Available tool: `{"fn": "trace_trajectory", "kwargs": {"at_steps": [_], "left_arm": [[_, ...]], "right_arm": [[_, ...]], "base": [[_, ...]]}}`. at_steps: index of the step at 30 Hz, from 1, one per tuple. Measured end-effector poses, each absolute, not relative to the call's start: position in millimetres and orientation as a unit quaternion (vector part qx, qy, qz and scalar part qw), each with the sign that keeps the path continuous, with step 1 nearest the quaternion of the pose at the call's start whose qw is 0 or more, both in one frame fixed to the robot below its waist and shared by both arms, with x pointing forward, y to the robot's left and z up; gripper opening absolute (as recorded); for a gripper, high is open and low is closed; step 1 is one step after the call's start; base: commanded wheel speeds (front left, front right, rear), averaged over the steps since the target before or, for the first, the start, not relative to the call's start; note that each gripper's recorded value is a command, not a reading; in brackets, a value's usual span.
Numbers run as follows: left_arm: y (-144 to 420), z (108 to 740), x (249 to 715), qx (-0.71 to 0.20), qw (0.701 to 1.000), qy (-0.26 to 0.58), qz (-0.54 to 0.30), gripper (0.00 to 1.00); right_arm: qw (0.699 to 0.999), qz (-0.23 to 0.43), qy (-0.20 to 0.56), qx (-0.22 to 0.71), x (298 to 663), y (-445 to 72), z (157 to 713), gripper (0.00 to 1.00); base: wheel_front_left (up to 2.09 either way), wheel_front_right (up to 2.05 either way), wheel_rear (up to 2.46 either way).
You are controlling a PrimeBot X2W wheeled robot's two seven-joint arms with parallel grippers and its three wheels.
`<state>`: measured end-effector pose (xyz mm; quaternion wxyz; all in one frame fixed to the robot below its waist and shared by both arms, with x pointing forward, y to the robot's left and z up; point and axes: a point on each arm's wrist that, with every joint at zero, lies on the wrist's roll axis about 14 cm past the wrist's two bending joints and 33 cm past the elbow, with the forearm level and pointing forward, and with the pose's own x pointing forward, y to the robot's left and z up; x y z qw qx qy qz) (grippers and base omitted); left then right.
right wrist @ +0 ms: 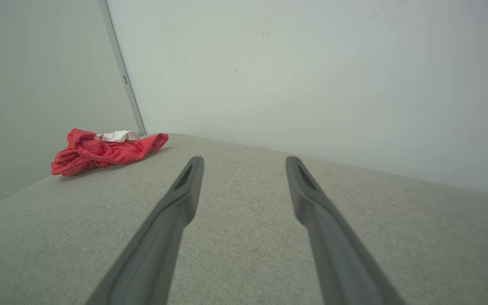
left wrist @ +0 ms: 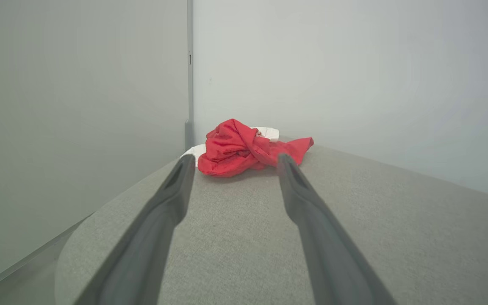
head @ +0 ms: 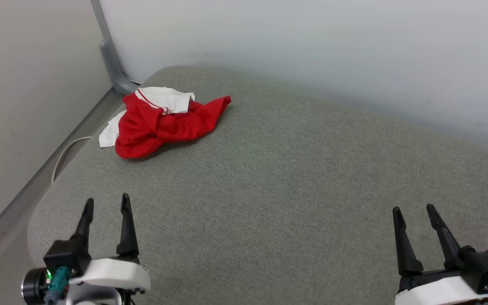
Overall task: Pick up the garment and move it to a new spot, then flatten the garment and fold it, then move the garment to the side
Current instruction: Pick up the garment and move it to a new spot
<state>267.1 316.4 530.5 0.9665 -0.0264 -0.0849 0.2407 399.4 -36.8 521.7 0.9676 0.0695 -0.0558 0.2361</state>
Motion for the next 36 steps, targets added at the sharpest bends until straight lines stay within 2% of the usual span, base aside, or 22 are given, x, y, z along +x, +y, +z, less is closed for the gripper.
{"fn": "trace_trajectory", "kwargs": {"at_steps": [10,18,23,28,31,36], "left_arm": [[362.3,610.7,342.3,0.001,0.956,-0.183,0.227,1.00],[391.2,639.5,422.8,0.025,0.958,-0.200,0.202,1.00],[406.7,619.7,474.2,0.007,0.973,-0.133,0.190,1.00],[405.4,569.5,516.7,-0.024,0.987,0.002,0.160,1.00],[411.0,533.4,526.4,-0.059,0.981,0.094,0.159,1.00],[413.3,477.8,525.9,-0.096,0.954,0.237,0.155,1.00]], "right_arm": [[0.971,0.223,-0.076,0.051,430.6,-42.0,521.8,1.00],[0.978,0.192,-0.077,0.034,460.3,-61.7,505.2,1.00],[0.981,0.178,-0.073,0.023,474.9,-71.2,490.7,1.00],[0.983,0.169,-0.067,0.015,486.2,-78.9,476.2,1.00],[0.984,0.167,-0.065,0.010,491.9,-82.9,468.9,1.00],[0.984,0.165,-0.065,0.002,500.0,-87.6,460.4,1.00]], "base": [[0.00,0.00,0.00],[0.00,0.00,0.00],[0.00,0.00,0.00],[0.00,0.00,0.00],[0.00,0.00,0.00],[0.00,0.00,0.00]]}}
